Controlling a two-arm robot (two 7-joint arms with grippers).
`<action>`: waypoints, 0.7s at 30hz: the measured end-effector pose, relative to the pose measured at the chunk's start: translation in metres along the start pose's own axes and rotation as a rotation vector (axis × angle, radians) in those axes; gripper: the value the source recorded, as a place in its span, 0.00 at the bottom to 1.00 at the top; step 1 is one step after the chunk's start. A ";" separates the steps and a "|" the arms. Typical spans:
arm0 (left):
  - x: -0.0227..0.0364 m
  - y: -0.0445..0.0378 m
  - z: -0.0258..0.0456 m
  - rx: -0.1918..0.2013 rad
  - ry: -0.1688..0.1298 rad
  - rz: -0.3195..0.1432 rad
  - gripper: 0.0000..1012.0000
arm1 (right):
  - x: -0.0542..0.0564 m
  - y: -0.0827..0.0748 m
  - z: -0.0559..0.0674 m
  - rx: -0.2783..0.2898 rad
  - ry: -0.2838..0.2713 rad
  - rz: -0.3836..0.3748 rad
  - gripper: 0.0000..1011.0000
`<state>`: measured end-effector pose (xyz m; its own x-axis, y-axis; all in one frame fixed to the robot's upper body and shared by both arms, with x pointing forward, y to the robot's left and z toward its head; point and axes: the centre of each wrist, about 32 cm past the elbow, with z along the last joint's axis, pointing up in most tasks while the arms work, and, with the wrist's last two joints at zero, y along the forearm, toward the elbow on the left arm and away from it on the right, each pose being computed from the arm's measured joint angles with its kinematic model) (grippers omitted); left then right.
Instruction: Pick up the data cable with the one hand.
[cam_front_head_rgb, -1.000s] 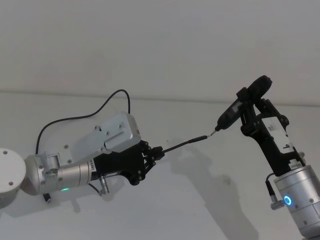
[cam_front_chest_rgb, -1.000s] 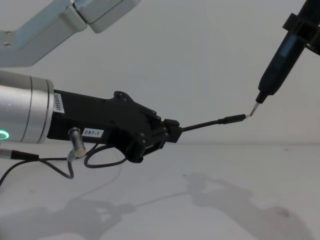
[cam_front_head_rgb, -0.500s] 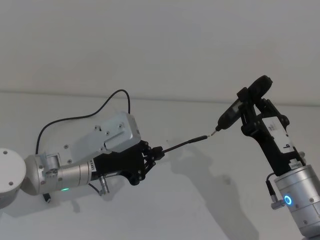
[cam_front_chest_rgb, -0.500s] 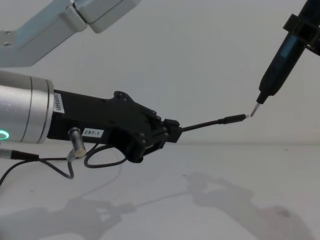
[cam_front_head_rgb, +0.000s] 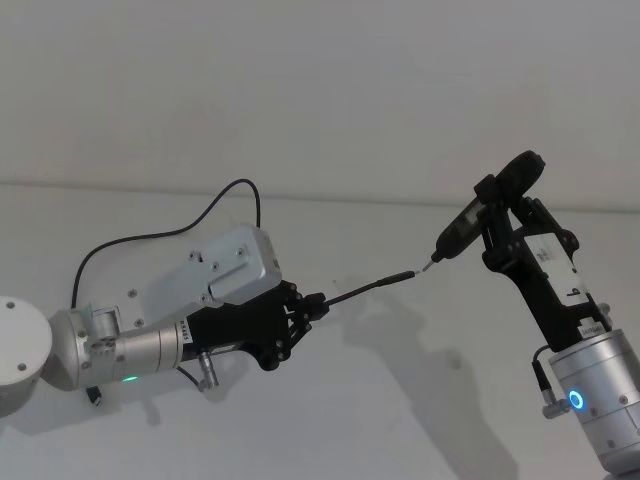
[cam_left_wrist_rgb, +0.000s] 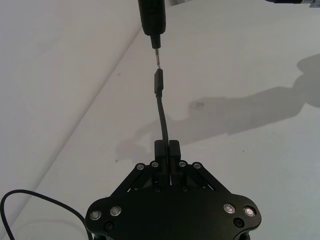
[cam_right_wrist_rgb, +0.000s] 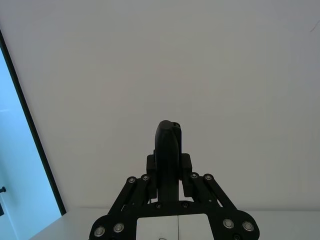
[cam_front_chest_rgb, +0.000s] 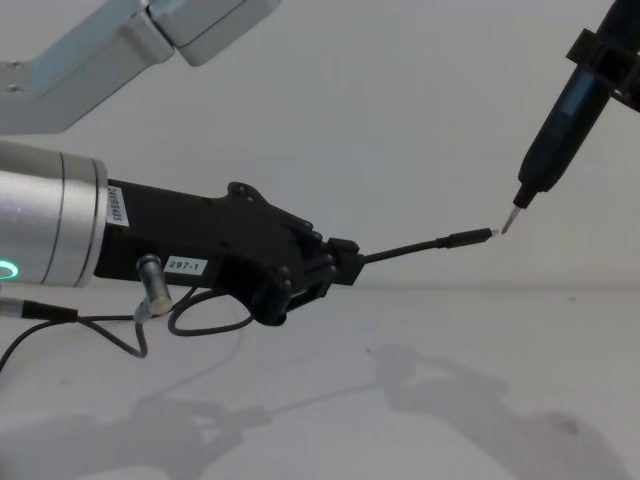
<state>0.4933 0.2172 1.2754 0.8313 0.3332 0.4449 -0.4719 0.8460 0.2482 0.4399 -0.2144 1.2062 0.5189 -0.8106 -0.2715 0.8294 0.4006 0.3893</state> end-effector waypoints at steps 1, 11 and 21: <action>0.0000 0.0000 0.0000 0.000 0.000 0.000 0.04 | 0.000 0.000 0.000 0.000 0.000 0.000 0.27; 0.0000 0.0000 0.0000 0.000 0.000 0.000 0.04 | 0.001 0.001 0.000 0.000 0.000 0.005 0.27; 0.0000 0.0000 0.0000 0.000 0.000 0.000 0.04 | 0.002 0.004 0.000 -0.004 0.002 0.008 0.27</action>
<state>0.4933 0.2172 1.2754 0.8313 0.3332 0.4449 -0.4719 0.8460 0.2481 0.4437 -0.2141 1.2072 0.5257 -0.8067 -0.2699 0.8262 0.4084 0.3882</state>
